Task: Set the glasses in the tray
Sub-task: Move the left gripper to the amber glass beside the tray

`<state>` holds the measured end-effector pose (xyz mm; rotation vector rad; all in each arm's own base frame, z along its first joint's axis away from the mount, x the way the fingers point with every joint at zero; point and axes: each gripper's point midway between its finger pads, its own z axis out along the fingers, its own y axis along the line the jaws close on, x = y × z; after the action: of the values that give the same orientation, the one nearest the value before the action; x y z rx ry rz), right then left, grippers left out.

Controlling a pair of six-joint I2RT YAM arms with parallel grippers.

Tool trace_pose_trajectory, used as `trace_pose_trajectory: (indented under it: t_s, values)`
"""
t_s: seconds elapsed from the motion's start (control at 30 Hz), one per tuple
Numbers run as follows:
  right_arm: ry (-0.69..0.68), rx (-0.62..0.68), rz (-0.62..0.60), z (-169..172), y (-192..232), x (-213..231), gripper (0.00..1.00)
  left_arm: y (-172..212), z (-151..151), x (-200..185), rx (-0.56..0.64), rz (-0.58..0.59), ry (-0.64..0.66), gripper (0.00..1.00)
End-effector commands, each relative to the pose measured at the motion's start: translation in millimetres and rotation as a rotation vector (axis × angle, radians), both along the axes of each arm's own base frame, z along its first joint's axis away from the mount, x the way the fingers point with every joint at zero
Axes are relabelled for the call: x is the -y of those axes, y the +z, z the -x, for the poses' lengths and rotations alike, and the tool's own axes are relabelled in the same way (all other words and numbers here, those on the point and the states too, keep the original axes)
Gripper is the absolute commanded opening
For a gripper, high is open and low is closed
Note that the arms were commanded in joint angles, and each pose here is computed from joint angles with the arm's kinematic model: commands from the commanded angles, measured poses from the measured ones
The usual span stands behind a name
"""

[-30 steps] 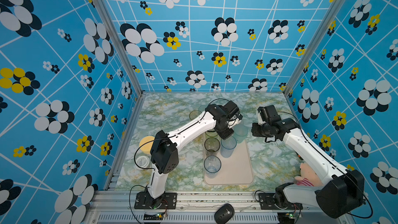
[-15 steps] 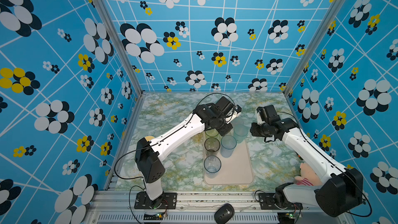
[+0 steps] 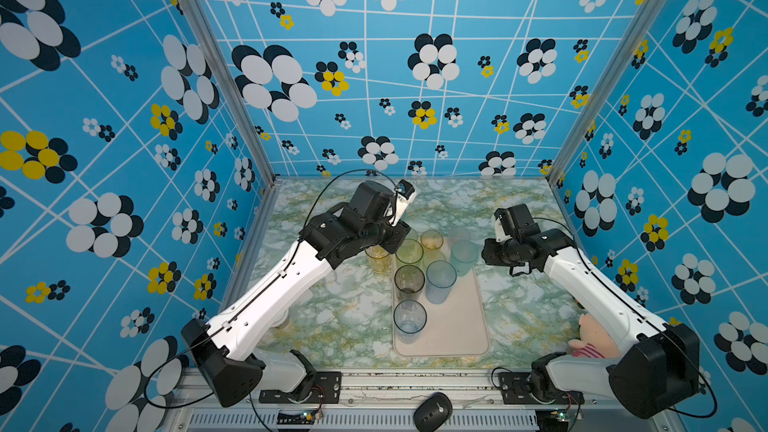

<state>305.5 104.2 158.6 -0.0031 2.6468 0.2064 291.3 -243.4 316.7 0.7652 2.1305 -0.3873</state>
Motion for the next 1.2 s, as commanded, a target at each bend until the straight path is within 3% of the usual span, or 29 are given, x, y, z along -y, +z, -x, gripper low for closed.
trace_pose_trajectory:
  t_s: [0.0,0.2,0.27,0.33,0.83,1.17]
  values:
    - [-0.013,-0.034,-0.018,9,-5,1,0.38,0,0,-30,0.017,0.033,0.115,0.49]
    - [-0.017,-0.031,-0.032,12,-6,-3,0.38,-37,-6,-94,-0.073,-0.049,0.321,0.48]
    - [-0.016,-0.032,-0.031,12,-6,-5,0.38,-53,-7,-105,-0.132,-0.077,0.35,0.42]
    - [-0.01,-0.038,-0.026,13,-7,-7,0.38,-68,-10,-111,-0.178,-0.094,0.369,0.28]
    - [0.004,-0.037,-0.013,20,-6,-20,0.38,-131,-47,-95,-0.391,-0.072,0.342,0.24]
    - [0.006,-0.04,-0.009,18,-10,-21,0.38,-140,-53,-91,-0.408,-0.076,0.334,0.25]
